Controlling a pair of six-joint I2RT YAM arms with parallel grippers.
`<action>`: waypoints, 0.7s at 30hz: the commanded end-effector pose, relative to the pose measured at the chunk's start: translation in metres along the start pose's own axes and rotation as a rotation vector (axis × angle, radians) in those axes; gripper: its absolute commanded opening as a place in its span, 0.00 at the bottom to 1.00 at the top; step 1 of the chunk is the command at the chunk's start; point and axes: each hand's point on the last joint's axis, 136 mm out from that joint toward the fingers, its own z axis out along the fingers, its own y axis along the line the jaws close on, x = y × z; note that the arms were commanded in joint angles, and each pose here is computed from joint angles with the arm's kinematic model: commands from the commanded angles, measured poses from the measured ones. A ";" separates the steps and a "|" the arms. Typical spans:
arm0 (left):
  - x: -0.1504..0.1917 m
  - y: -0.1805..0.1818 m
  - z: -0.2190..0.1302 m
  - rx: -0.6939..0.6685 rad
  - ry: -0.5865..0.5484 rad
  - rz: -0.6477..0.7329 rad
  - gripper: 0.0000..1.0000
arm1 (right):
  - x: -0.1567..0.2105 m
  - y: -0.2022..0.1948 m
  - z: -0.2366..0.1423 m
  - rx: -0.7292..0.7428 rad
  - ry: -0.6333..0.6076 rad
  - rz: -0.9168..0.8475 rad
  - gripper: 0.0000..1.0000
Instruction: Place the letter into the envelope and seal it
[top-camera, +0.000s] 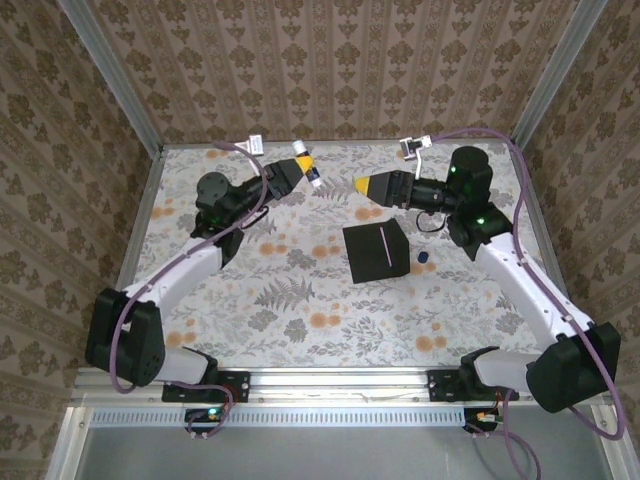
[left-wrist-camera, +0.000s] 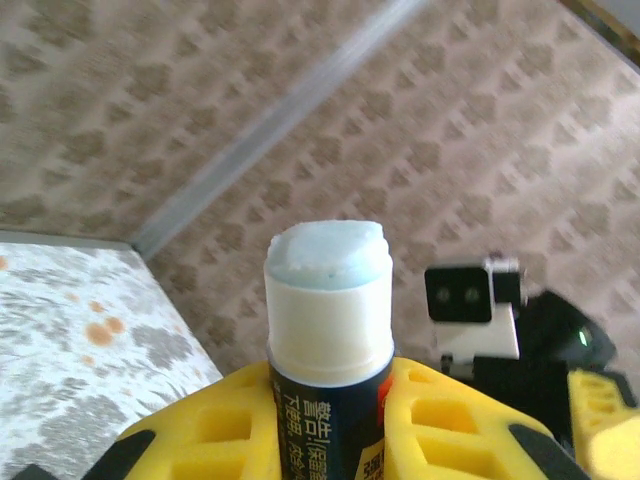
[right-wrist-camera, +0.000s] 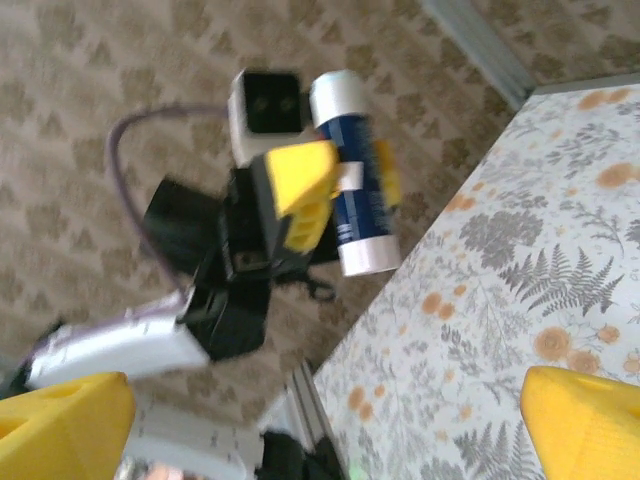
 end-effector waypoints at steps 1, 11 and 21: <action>-0.028 0.010 -0.017 -0.130 -0.205 0.051 0.00 | -0.026 -0.027 0.003 0.062 -0.206 0.108 0.99; -0.011 0.013 -0.019 -0.135 -0.380 0.052 0.00 | -0.019 -0.054 0.036 0.102 -0.392 0.227 0.94; -0.007 0.037 -0.016 -0.143 -0.444 -0.100 0.00 | -0.010 -0.057 0.073 0.026 -0.367 0.252 0.94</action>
